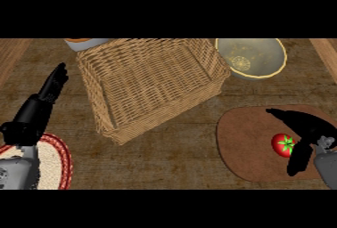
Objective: Pick the tomato from the cutting board and place it in the basket
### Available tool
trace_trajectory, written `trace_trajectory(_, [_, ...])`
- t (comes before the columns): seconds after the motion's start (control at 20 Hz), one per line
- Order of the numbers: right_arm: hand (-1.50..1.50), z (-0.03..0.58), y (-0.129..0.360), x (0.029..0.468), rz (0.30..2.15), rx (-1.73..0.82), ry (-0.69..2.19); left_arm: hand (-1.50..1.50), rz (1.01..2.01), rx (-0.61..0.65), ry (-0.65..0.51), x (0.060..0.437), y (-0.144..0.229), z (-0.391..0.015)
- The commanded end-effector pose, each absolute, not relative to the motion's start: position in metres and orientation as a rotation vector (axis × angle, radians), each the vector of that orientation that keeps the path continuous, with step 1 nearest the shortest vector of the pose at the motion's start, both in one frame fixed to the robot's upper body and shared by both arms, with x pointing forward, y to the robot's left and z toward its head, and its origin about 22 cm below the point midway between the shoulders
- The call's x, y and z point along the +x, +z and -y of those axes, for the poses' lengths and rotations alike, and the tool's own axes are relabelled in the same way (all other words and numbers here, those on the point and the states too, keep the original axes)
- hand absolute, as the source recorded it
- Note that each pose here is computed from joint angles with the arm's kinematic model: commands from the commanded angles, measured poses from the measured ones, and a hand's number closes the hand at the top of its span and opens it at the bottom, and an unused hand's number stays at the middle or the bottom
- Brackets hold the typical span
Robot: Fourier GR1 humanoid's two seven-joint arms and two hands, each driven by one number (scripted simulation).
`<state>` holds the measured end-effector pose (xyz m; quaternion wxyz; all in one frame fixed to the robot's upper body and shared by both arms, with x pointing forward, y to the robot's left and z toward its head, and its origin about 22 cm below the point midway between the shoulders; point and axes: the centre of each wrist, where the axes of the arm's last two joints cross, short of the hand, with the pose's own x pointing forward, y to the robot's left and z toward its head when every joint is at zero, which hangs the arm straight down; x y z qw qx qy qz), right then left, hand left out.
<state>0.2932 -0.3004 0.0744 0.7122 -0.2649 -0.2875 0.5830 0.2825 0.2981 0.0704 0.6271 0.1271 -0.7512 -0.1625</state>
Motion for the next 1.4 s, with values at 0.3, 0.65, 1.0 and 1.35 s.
trace_trajectory(0.3, [-1.50,0.309,0.044,0.287,0.605,-0.595,1.267,0.00,1.728,0.303,-0.377,0.296,0.073,-0.287])
trace_trajectory(0.65, [1.50,0.331,0.044,0.282,0.631,-0.544,1.226,0.00,1.735,0.284,-0.365,0.273,0.070,-0.278])
trace_trajectory(1.0, [1.50,0.315,0.030,0.286,0.682,-0.584,1.334,0.00,1.712,0.290,-0.374,0.285,0.073,-0.287])
trace_trajectory(1.35, [1.50,0.276,-0.008,0.256,0.455,-0.895,0.803,0.00,1.680,0.340,-0.339,0.282,0.066,-0.317])
